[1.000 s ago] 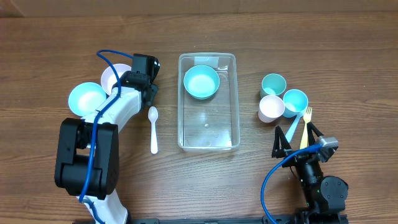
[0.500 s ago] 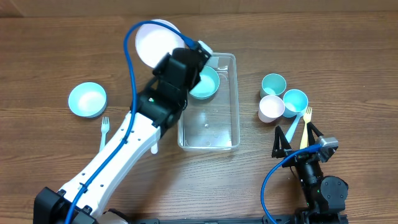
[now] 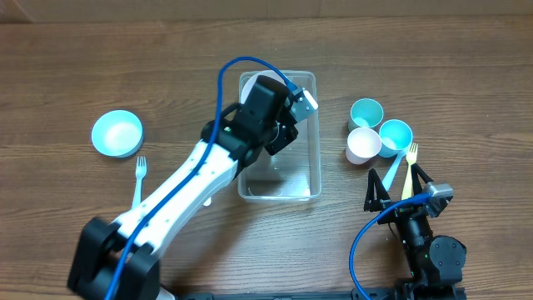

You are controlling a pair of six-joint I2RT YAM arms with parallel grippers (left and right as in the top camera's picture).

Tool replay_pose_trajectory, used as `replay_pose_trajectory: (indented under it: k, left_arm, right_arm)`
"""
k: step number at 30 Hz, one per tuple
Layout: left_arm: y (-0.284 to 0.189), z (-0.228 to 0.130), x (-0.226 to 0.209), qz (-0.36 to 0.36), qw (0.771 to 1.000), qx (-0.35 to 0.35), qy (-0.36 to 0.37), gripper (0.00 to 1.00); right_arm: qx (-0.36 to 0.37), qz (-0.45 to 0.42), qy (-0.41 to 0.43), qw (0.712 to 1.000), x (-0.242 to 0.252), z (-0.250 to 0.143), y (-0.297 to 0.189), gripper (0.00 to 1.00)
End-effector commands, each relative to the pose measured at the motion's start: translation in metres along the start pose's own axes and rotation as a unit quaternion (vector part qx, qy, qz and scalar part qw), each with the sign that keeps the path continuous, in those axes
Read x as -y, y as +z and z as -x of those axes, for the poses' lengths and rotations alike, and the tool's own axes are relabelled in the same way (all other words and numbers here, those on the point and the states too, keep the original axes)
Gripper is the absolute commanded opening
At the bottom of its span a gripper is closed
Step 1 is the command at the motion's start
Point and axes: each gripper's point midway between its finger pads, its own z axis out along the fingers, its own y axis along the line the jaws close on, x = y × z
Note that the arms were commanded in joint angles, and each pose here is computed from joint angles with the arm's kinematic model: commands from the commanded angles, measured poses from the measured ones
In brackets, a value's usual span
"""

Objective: Pack container
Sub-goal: 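Lower the white bowl into the container and release it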

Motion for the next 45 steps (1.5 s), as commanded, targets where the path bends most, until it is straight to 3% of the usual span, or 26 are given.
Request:
replay_pose_trajectory:
  k: [1,12,14,15,16,21,25,28,31,33,37,40,45]
  left_arm:
    - [0.027,-0.006,0.001,-0.001,1.0,-0.012,0.017,0.04]
    - [0.073,-0.027,-0.01,0.027,0.998,-0.037,0.033,0.06]
    - [0.072,-0.029,-0.016,0.041,0.998,-0.044,0.032,0.2]
    - [0.072,-0.031,-0.019,0.052,0.997,-0.049,0.032,0.5]
    - [0.071,-0.032,-0.022,0.059,0.996,-0.052,0.032,0.6]
    - [0.037,0.001,-0.047,0.106,0.994,-0.031,-0.026,0.85]
    - [-0.038,0.007,-0.085,0.163,0.976,-0.045,-0.139,0.9]
    - [-0.093,-0.044,-0.118,0.231,0.931,-0.099,-0.266,0.91]
    - [-0.122,-0.118,-0.136,0.261,0.864,-0.185,-0.389,0.96]
    - [-0.131,-0.164,-0.147,0.269,0.828,-0.226,-0.437,0.96]
    - [-0.127,-0.231,-0.16,0.269,0.784,-0.248,-0.502,0.93]
    - [-0.119,-0.271,-0.165,0.282,0.767,-0.253,-0.518,0.9]
    - [-0.091,-0.287,-0.163,0.261,0.8,-0.237,-0.486,0.81]
  right_arm:
    - [0.002,-0.002,-0.002,1.0,0.001,-0.002,0.0,1.0]
    - [0.002,-0.002,-0.002,1.0,0.001,-0.002,0.0,1.0]
    - [0.002,-0.002,-0.002,1.0,0.001,-0.002,0.0,1.0]
    - [0.002,-0.002,-0.002,1.0,0.001,-0.002,0.0,1.0]
    - [0.002,-0.002,-0.002,1.0,0.001,-0.002,0.0,1.0]
    - [0.002,-0.002,-0.002,1.0,0.001,-0.002,0.0,1.0]
    - [0.002,-0.002,-0.002,1.0,0.001,-0.002,0.0,1.0]
    - [0.002,-0.002,-0.002,1.0,0.001,-0.002,0.0,1.0]
    - [0.002,-0.002,-0.002,1.0,0.001,-0.002,0.0,1.0]
    - [0.002,-0.002,-0.002,1.0,0.001,-0.002,0.0,1.0]
    - [0.002,-0.002,-0.002,1.0,0.001,-0.002,0.0,1.0]
    - [0.002,-0.002,-0.002,1.0,0.001,-0.002,0.0,1.0]
    - [0.002,-0.002,-0.002,1.0,0.001,-0.002,0.0,1.0]
